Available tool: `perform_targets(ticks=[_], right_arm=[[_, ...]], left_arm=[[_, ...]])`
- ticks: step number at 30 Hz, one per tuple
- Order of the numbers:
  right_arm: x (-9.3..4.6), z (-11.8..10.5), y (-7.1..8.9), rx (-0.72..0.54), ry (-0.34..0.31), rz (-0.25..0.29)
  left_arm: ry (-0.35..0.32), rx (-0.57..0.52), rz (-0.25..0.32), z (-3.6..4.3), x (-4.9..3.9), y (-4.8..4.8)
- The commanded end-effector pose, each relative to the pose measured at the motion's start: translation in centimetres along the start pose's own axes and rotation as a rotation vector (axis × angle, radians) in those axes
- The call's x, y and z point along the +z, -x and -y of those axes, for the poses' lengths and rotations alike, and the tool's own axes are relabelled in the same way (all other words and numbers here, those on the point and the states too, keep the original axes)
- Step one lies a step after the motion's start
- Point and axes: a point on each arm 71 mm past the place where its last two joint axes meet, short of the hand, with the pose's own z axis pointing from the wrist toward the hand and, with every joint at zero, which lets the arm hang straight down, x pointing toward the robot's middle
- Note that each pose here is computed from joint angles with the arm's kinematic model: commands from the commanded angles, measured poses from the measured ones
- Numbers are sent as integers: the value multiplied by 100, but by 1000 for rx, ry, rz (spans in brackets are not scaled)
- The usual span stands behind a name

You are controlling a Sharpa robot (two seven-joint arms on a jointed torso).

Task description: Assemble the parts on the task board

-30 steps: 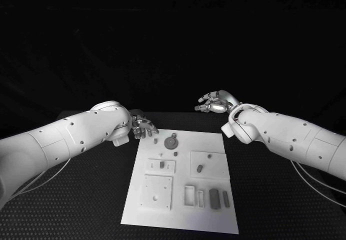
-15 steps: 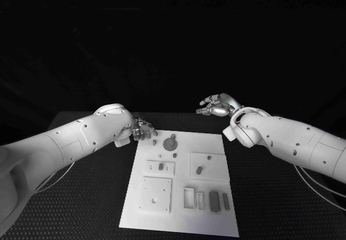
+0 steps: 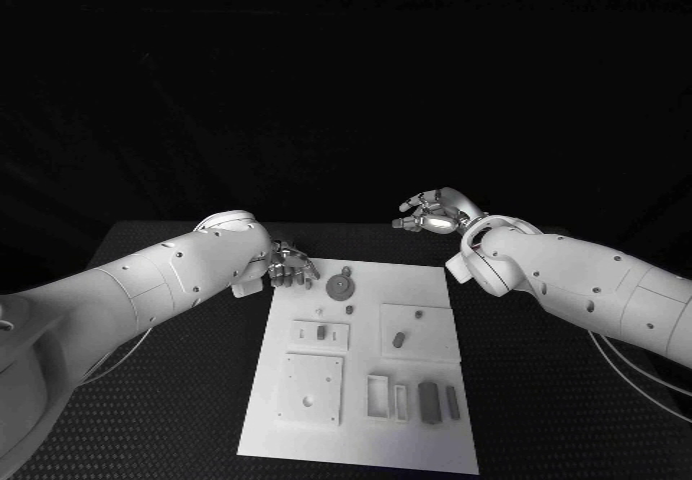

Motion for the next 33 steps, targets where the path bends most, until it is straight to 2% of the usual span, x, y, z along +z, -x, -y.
perform_targets(ticks=[1, 21, 33], right_arm=[[0, -13, -8, 1, 11, -6], [7, -16, -17, 1, 9, -7], [14, -10, -22, 1, 4, -12]], left_arm=[[-8, 20, -39, 12, 1, -36], [-13, 12, -54, 7, 4, -42], [-30, -54, -42, 9, 9, -23]])
